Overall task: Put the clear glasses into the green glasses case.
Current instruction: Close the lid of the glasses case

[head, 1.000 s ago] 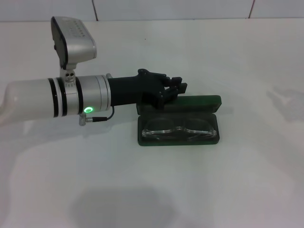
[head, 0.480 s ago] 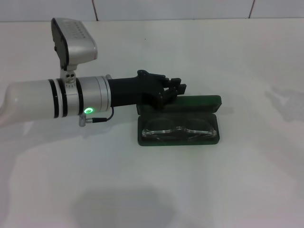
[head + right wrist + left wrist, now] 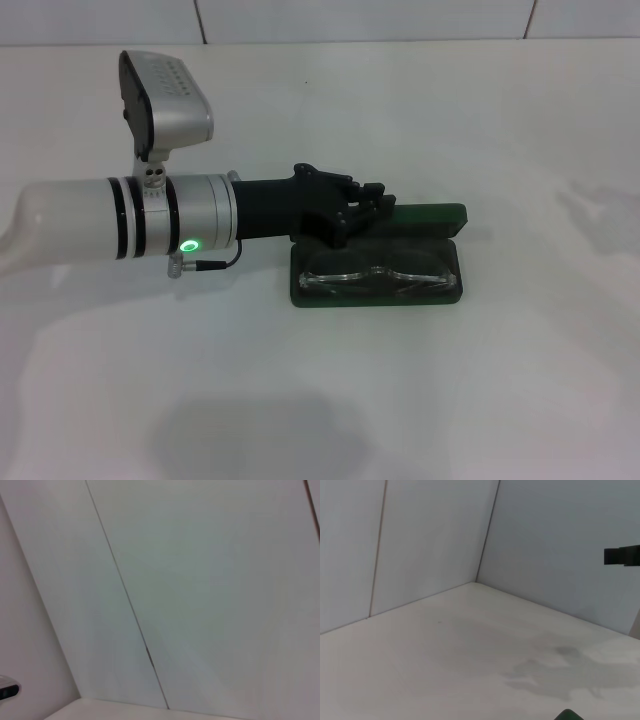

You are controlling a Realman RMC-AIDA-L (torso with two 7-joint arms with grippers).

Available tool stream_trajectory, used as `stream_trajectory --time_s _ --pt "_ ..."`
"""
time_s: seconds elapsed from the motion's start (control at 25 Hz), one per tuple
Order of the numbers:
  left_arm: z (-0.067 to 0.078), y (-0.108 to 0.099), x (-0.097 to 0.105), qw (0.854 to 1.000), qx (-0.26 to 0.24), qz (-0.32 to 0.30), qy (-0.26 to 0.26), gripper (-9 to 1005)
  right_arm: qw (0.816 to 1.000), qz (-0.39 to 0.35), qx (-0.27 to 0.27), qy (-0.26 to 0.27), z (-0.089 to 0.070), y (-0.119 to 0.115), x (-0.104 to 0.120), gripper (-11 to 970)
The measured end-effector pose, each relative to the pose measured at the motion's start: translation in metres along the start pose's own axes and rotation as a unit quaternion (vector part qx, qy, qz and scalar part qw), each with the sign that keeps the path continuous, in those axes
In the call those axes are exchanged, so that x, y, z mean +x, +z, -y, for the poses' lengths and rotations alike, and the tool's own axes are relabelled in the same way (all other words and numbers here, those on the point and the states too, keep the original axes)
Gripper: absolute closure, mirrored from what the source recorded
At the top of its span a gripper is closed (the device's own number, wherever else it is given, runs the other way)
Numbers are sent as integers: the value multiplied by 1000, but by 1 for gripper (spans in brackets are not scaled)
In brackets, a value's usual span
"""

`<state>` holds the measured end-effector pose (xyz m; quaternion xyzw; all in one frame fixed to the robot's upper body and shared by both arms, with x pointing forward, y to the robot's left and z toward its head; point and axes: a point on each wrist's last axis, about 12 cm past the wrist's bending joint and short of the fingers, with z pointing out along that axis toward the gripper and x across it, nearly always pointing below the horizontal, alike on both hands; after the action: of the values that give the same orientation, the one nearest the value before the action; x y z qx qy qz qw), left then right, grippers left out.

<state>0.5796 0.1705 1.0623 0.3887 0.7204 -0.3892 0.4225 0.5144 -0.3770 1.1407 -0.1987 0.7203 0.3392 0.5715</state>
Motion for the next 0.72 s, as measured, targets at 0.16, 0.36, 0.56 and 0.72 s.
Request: stream_trajectory --time_s 0.16,0.36,0.56,0.72 --pt "0 0 1 1000 1 0 -2 796 1000 0 -1 0 0 0 1 694" --pt "2 -2 5 1000 4 -2 -5 794 1000 0 -1 1 0 1 2 691" --pt "5 -4 10 1000 10 -6 -5 796 1000 0 -2 2 0 1 3 688" --pt "9 -6 12 1000 23 -2 -6 795 1000 0 -1 6 0 0 5 686"
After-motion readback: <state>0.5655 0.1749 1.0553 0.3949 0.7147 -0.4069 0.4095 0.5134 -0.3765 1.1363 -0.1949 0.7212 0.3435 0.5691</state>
